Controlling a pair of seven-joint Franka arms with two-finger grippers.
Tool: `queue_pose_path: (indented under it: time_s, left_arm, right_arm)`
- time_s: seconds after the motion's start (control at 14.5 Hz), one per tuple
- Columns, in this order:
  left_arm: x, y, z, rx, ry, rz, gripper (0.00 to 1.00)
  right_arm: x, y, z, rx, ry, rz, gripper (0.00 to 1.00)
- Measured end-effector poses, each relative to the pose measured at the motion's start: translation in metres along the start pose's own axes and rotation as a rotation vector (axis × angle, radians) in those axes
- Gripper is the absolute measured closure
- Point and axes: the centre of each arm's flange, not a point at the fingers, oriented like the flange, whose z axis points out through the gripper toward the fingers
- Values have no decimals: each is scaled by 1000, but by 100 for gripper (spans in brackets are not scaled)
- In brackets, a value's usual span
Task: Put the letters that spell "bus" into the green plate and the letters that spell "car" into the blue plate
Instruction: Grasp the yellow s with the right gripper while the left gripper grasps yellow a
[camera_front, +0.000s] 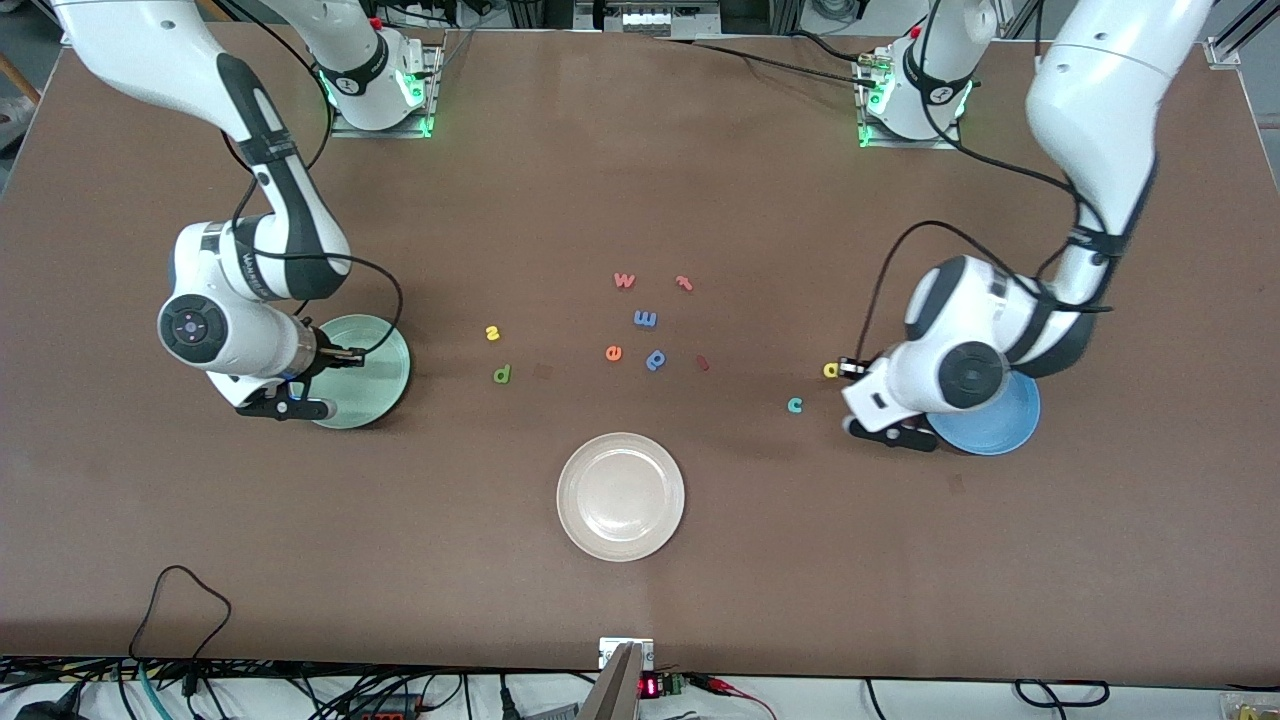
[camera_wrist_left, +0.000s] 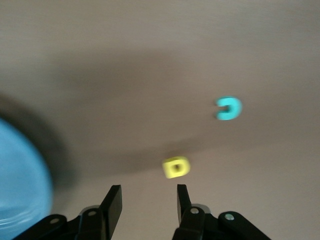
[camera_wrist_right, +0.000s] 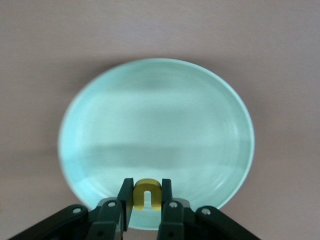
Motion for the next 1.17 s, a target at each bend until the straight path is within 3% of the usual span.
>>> queue_pose_path:
  time_s: [0.07,0.21,0.62,0.96,1.17]
  left_arm:
    - [-1,11,11,-5,17,2,45]
    - [-4,14,38,-23,54,-3,44]
    - [-12,7,64,-37,63,-40,44]
    - [-15,8,68,-36,54,-47,48]
    - [-15,7,68,-35,54,-48,55]
  right_arm:
    - [1,3,6,1,-4,-1,74]
    - [2,-2,13,2,-5,-9,63]
    - [-6,-40,-4,1,21,-49,2]
    - [-47,-141,2,17,49,-121,3]
    - [-74,-179,25,27,65,-191,15]
